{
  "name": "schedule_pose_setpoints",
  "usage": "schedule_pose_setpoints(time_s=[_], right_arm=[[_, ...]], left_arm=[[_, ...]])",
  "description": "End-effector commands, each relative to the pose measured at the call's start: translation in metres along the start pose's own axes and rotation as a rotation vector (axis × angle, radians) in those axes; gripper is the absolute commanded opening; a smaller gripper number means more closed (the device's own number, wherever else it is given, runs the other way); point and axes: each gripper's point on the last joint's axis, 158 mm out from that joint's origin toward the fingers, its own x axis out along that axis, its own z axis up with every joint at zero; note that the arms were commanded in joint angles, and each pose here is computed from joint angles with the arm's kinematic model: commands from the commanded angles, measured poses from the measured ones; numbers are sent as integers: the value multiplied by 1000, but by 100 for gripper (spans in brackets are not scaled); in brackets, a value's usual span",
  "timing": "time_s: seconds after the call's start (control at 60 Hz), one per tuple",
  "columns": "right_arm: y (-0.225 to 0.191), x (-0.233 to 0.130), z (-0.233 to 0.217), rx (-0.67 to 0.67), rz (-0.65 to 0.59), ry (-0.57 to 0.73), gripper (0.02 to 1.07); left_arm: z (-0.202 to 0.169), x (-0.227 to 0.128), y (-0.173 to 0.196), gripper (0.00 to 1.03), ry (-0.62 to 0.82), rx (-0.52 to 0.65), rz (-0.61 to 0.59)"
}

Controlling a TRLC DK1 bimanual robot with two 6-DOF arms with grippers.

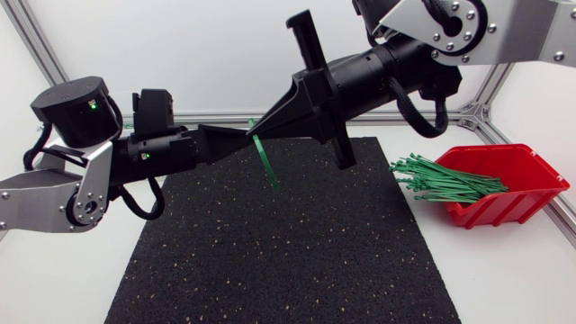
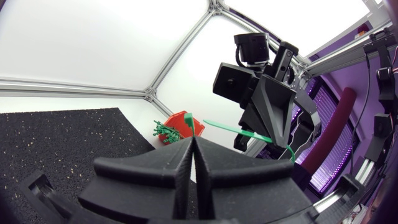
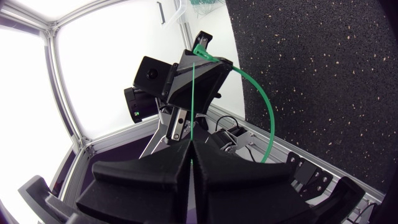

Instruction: Take a green cable tie from the red box, thread the tail through the head to close it, then place it in the transparent bin on the left.

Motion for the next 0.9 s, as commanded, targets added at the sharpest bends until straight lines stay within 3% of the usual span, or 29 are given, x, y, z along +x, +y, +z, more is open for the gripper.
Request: schedule_pose_setpoints(time_s=[0.0,0.883], right_arm=[[-7,-1,2,40,-1,-4,8],[-8,-1,1,36,1,-5,8]], left_arm=[[-5,-3,-4,4,2,-1,-14],[-7,-1,-11,4,7,8,-28]])
